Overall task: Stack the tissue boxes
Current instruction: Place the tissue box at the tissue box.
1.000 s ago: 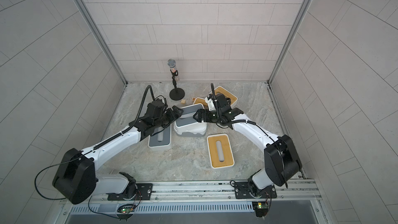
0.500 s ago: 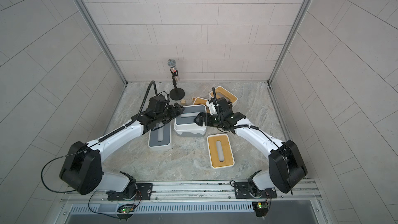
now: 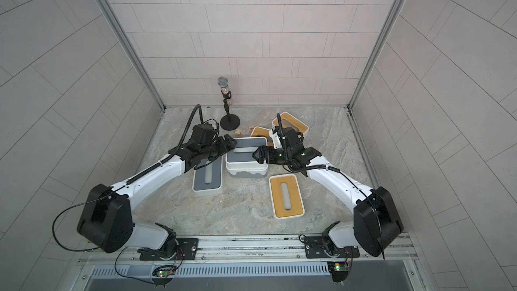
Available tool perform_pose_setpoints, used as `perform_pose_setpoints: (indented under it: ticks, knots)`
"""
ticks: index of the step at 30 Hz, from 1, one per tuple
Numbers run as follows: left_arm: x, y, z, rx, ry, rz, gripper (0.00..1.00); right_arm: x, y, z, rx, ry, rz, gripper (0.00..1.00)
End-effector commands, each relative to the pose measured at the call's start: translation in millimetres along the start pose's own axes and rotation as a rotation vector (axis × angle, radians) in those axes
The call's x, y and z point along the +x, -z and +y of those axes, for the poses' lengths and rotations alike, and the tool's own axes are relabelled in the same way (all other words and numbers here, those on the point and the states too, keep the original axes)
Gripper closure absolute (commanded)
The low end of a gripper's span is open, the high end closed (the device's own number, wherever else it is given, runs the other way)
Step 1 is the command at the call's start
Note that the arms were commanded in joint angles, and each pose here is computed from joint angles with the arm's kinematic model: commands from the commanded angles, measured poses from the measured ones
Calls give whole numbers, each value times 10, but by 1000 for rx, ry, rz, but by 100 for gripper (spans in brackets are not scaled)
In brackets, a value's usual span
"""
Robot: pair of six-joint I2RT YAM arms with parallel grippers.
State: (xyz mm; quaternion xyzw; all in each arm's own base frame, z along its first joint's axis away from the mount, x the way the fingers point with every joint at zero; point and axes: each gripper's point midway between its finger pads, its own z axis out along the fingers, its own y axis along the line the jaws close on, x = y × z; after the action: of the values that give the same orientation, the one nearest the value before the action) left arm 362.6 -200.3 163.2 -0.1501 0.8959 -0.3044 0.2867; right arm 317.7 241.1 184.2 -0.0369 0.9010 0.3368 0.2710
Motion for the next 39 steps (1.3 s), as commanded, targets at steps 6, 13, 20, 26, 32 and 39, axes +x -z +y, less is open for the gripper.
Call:
perform_pose_setpoints:
  ticks: [6, 13, 20, 26, 32, 39]
  knots:
    - [-105, 32, -179, 43, -26, 1, 11, -19, -38, 82, -2, 0, 24, 1]
    - [-115, 51, -229, 51, -36, 13, 11, 51, -43, 143, -26, -6, 28, 1]
    - [-95, 94, -272, 60, -40, 31, 11, 113, -57, 178, -56, -36, 30, 1]
    - [-16, 109, -213, 27, -41, 61, 11, 129, -53, 148, -35, -24, 27, 1]
    - [-42, 159, -135, -25, -32, 46, 11, 101, -43, 77, 0, 15, 10, 1]
    - [31, 209, -115, -15, -11, 56, 11, 58, -68, 18, 36, 38, 27, 1]
